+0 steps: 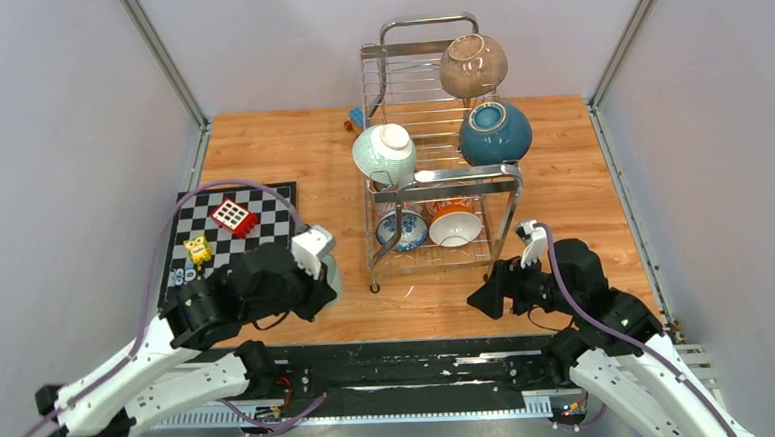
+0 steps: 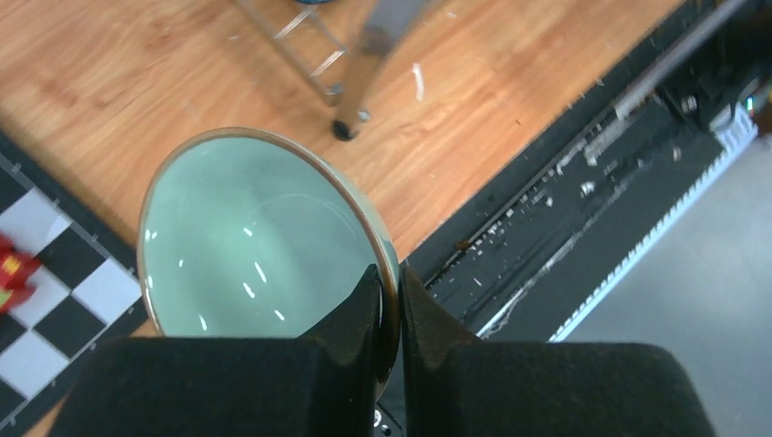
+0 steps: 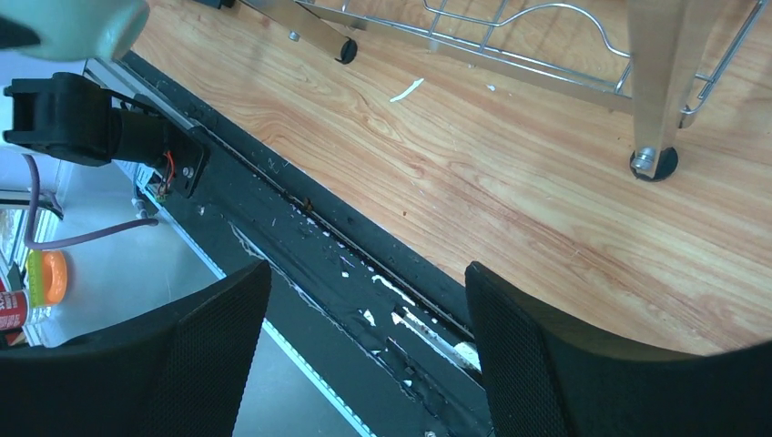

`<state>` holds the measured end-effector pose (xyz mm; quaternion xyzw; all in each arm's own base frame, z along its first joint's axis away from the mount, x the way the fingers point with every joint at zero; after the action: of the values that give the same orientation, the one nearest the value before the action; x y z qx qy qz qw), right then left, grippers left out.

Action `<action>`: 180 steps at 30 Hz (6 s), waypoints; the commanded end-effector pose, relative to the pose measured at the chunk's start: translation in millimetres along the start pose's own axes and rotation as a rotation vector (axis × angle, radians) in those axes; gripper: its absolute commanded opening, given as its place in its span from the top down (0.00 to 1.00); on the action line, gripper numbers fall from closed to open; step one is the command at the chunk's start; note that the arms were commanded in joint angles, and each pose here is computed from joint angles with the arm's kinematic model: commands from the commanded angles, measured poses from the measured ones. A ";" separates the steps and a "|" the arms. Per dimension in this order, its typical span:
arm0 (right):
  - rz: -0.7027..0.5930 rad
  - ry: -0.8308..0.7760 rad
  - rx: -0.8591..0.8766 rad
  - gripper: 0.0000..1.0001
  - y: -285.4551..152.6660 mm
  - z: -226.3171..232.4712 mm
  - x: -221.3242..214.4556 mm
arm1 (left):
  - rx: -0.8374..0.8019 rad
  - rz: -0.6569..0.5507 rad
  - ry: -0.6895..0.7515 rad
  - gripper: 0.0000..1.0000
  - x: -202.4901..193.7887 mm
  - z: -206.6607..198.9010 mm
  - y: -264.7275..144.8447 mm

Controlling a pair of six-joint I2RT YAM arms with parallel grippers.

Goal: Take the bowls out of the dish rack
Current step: Place the bowl at the center of the board.

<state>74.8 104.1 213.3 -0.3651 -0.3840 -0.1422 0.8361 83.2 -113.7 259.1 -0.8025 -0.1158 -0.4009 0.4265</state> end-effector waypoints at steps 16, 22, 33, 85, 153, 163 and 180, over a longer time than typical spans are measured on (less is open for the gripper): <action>0.065 0.071 0.032 0.20 4.2 -2.0 -19.9 | -0.012 -0.052 0.506 1.00 -43.5 -103.1 28.8; 0.103 0.069 0.050 0.24 6.5 1.1 -18.1 | -0.145 -0.061 0.591 1.00 -64.3 -128.5 40.1; 0.215 -0.075 0.007 0.25 15.4 31.9 -5.3 | -0.254 -0.064 0.863 1.00 -96.0 -135.5 62.9; 0.367 -0.278 -0.230 0.76 52.9 88.1 -65.3 | -0.408 0.004 1.180 1.00 -129.3 -178.6 80.2; -0.221 0.540 -1.192 0.97 -42.5 -118.8 85.7 | 0.041 -0.433 0.255 0.00 -75.3 -71.0 37.8; -0.314 0.599 -1.091 0.97 -29.7 -169.8 149.9 | 0.130 -0.585 0.047 0.00 -63.2 -25.2 24.1; -0.317 0.652 -0.924 0.97 16.8 -281.7 178.7 | 0.181 -0.604 0.063 0.00 -69.6 -16.9 33.3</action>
<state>321.9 -71.5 201.2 -0.6124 -0.0081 -0.4939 0.6173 44.9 -132.6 195.2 -0.6884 -0.3510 -0.5293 0.3503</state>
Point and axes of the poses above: each gripper's point midway between its finger pads, its own y axis out along the fingers, its own z axis along the line the jaws close on, x = y × z, the point moved 8 cm from there along -y, back along the fingers, and after that the axes turned 7 degrees about -y, right-handed, at the moved point
